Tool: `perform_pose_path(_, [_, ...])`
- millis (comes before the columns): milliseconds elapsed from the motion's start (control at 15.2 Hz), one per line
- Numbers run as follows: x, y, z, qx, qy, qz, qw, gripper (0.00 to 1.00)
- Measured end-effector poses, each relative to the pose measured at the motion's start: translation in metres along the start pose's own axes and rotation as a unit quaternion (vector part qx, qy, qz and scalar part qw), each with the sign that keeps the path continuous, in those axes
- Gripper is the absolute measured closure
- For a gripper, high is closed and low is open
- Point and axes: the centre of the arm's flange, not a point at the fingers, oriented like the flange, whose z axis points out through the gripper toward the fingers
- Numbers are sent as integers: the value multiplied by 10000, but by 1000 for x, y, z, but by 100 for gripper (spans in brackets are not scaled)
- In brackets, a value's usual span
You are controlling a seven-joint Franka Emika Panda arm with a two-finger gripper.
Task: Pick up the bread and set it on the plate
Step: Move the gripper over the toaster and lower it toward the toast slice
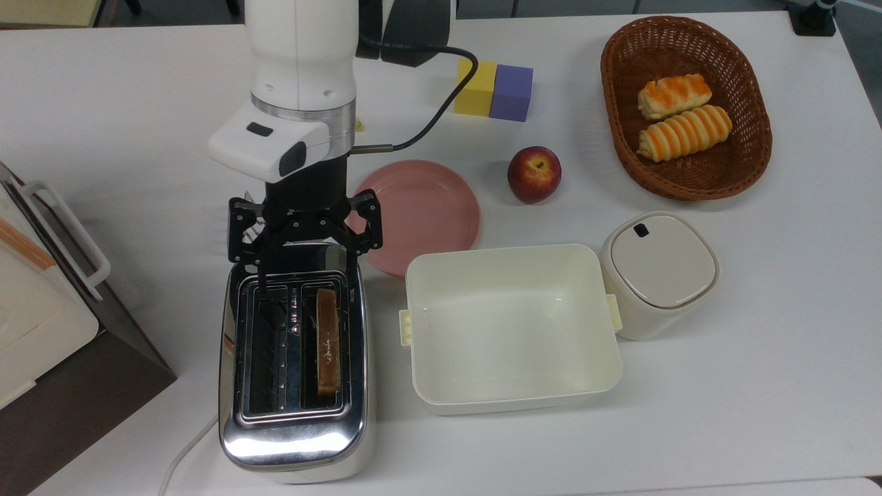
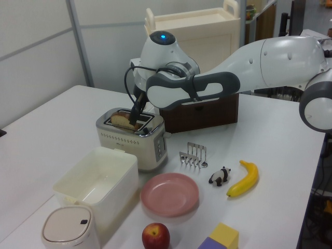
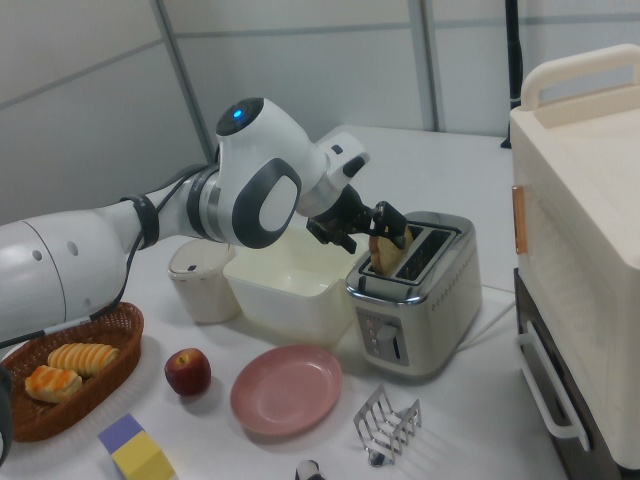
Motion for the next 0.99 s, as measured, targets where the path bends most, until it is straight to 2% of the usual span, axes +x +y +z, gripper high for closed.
perform_pose_path(461, [0, -13, 12, 95, -40, -76, 9999, 0])
perform_pose_path(791, [4, -13, 20, 23, 286, -84, 9996, 0])
perform_pose_path(989, [4, -12, 20, 12, 317, -80, 9995, 7])
